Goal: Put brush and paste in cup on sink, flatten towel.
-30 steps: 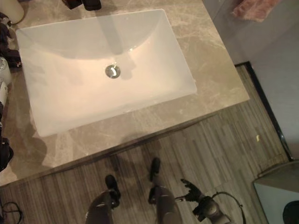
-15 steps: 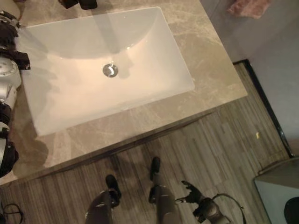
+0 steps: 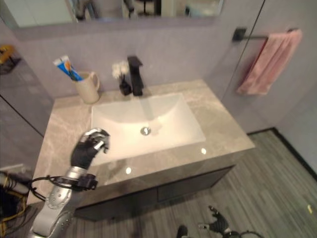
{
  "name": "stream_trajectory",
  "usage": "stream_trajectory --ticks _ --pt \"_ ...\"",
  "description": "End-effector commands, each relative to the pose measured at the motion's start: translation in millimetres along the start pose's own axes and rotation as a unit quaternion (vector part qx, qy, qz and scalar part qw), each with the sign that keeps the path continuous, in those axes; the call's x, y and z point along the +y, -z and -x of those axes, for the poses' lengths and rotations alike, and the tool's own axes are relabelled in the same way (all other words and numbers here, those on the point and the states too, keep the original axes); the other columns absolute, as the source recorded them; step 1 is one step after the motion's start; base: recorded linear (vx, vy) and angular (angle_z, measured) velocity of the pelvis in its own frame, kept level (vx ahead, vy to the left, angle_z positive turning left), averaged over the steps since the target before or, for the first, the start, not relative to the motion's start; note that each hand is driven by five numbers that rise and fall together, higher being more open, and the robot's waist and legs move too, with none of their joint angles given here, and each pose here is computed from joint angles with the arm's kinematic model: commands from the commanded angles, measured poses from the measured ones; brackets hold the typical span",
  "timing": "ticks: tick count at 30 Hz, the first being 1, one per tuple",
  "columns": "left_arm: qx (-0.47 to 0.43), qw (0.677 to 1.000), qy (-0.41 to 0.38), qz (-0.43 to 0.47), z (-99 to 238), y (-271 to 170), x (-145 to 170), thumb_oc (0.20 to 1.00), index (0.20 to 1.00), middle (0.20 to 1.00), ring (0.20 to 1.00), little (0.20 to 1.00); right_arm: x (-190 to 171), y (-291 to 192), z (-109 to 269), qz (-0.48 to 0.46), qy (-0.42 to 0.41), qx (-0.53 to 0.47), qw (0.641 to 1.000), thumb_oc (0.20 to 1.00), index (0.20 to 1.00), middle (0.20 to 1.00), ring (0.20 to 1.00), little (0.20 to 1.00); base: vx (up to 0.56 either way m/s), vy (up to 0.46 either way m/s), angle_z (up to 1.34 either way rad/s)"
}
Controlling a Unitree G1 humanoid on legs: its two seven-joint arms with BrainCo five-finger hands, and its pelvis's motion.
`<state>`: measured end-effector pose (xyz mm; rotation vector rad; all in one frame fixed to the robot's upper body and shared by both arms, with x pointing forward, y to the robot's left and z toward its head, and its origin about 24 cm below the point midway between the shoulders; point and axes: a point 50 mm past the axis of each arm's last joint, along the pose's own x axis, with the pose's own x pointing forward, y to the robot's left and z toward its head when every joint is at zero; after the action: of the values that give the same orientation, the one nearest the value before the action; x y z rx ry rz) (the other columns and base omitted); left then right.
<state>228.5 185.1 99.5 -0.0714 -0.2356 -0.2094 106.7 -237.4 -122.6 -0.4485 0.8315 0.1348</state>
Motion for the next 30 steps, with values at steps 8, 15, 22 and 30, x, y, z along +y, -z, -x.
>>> stream_trajectory --ticks 8,15,22,30 --pt "0.010 0.991 0.130 -0.042 -13 11 -25 0.200 0.200 0.200 0.200 0.200 -61 -88 -14 -0.051 0.126 -0.168 0.976 1.000 1.000 1.000 1.000 1.000 -0.31 0.179 -1.70" --pt "0.026 0.991 0.112 -0.068 -16 20 -16 0.200 0.200 0.200 0.200 0.200 -58 -88 -13 -0.034 0.138 -0.168 0.975 1.000 1.000 1.000 1.000 1.000 -0.18 0.056 -1.25" --pt "0.104 0.990 0.057 -0.077 -1 52 -3 0.580 0.580 0.580 0.580 0.580 -59 -82 -14 -0.031 0.145 -0.150 0.977 1.000 1.000 1.000 1.000 1.000 -0.13 -0.092 -0.24" --pt "0.212 0.974 -0.002 -0.085 21 99 7 1.000 1.000 1.000 1.000 1.000 -74 -73 -7 -0.020 0.159 -0.137 0.978 1.000 1.000 1.000 1.000 1.000 -0.04 -0.182 -0.37"
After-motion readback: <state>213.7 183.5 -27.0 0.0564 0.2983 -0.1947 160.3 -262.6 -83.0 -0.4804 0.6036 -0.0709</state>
